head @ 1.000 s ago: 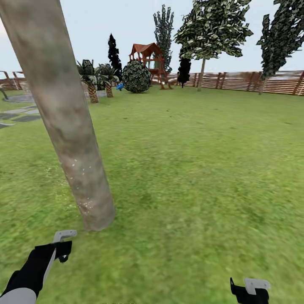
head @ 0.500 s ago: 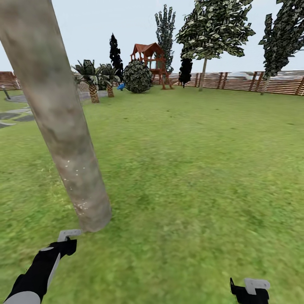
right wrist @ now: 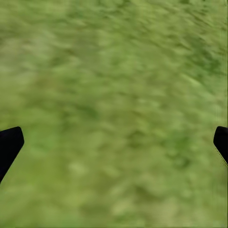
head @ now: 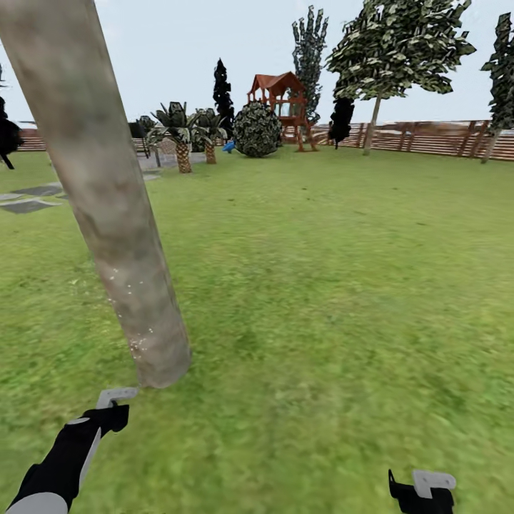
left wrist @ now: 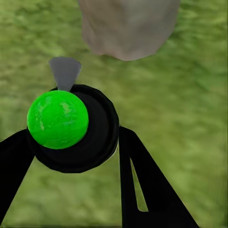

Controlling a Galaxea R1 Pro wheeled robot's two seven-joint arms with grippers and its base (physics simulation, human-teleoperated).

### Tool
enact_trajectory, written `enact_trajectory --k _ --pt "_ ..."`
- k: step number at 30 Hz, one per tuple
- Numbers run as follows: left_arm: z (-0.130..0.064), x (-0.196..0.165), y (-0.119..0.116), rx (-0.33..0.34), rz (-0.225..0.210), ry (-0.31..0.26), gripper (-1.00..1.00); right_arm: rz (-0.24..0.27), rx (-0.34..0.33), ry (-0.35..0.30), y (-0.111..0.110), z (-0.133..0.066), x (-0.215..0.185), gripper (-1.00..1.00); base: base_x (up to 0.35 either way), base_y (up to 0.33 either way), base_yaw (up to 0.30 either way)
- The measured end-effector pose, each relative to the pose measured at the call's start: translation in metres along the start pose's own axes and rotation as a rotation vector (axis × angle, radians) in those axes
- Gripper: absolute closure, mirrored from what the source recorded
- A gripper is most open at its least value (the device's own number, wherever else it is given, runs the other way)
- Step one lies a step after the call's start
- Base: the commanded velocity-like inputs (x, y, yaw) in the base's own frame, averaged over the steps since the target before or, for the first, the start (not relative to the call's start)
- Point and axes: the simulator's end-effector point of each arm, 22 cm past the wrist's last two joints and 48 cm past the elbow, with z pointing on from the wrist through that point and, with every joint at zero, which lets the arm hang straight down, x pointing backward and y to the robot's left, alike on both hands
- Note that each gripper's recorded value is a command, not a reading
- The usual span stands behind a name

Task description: In the garden, pick up the pesticide atomizer on the floor and spray pesticide onto both trees until each tree trunk is fully covered.

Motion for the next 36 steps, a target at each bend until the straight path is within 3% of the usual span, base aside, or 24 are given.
enact_trajectory --k 7,29,36 --pt "0.0000 0.0004 0.0001 -0.001 0.001 0.001 1.00 0.000 0.000 0.000 0.0001 0.0000 0.0000 -1.00 0.096 -0.269 0.252" --pt "0.0002 0.0016 0.0002 -0.001 0.001 0.005 1.00 0.000 0.000 -0.001 -0.0002 0.0002 -0.0005 -1.00 0.198 -0.218 0.008" --pt "0.0001 0.0015 0.0016 -0.003 0.000 0.005 1.00 0.000 0.000 -0.001 -0.0001 0.0001 -0.0002 -1.00 0.118 -0.257 0.239"
